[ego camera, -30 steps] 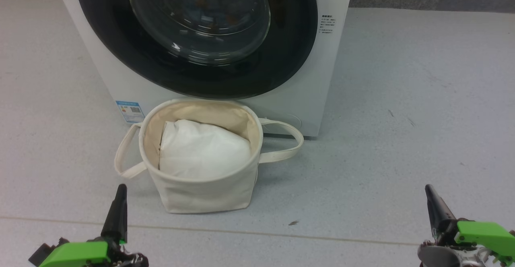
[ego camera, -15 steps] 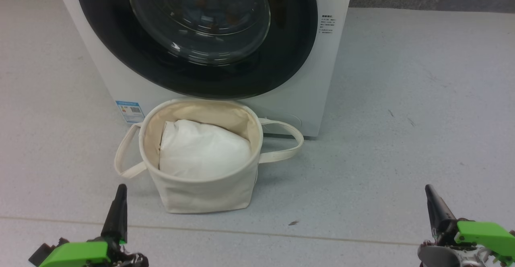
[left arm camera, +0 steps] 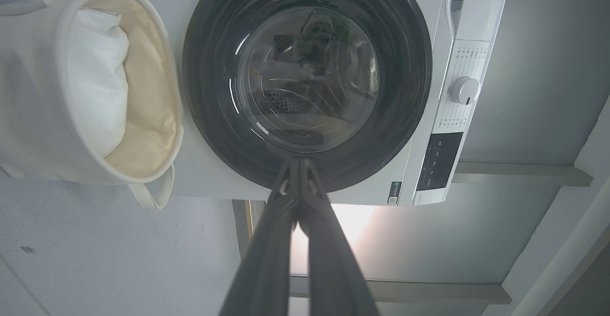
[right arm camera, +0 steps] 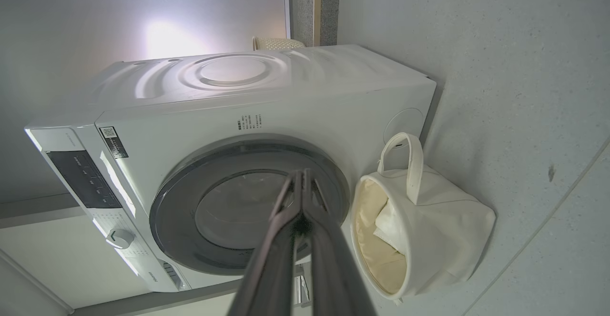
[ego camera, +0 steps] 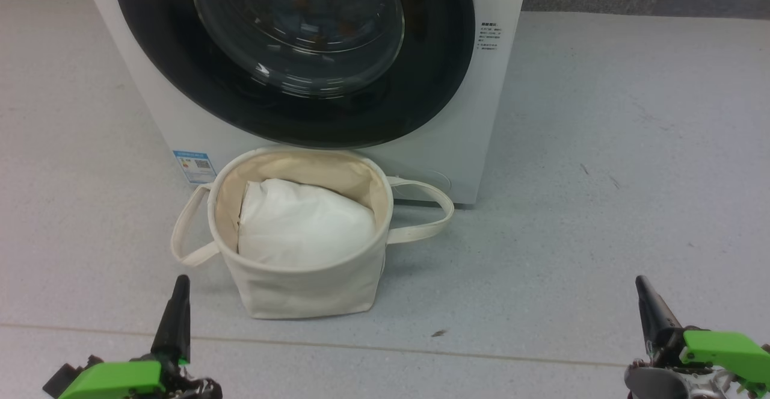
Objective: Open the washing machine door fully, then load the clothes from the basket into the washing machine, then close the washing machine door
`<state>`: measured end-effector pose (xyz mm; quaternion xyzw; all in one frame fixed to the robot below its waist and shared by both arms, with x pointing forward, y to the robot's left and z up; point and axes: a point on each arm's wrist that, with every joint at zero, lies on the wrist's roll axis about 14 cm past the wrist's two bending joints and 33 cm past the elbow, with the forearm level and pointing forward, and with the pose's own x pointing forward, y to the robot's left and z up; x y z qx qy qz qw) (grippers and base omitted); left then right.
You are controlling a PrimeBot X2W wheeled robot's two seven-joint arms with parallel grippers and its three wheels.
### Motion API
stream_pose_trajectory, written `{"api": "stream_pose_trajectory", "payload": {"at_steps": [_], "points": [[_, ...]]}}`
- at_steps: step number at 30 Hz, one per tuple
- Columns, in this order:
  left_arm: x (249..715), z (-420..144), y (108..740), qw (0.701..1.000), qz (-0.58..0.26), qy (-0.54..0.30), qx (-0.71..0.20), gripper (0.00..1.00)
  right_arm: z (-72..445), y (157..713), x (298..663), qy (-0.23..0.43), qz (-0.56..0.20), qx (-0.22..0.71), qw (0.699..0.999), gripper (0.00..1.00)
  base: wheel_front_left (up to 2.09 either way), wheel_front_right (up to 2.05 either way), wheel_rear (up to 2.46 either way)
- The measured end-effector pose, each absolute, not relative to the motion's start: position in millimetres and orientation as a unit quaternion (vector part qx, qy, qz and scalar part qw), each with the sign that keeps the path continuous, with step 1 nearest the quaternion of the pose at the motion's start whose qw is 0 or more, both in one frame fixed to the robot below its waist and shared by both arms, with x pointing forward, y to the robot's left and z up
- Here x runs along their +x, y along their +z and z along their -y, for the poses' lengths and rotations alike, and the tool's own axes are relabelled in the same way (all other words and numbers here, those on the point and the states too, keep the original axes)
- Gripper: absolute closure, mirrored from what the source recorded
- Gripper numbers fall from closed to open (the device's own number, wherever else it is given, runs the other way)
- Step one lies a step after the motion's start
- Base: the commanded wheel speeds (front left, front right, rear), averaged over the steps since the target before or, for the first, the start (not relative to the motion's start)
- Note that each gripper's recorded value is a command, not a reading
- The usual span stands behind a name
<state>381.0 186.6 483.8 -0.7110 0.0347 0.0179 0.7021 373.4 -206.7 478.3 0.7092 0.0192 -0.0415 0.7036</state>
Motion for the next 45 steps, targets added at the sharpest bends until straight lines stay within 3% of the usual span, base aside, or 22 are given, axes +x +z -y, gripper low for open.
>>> {"api": "stream_pose_trajectory", "payload": {"at_steps": [45], "points": [[381.0, -186.7, 483.8, 0.702, -0.035, 0.018, -0.711, 1.0, 206.6, 478.3, 373.5, -0.041, -0.019, 0.709, 0.704, 1.0, 0.0, 0.0, 0.0]]}}
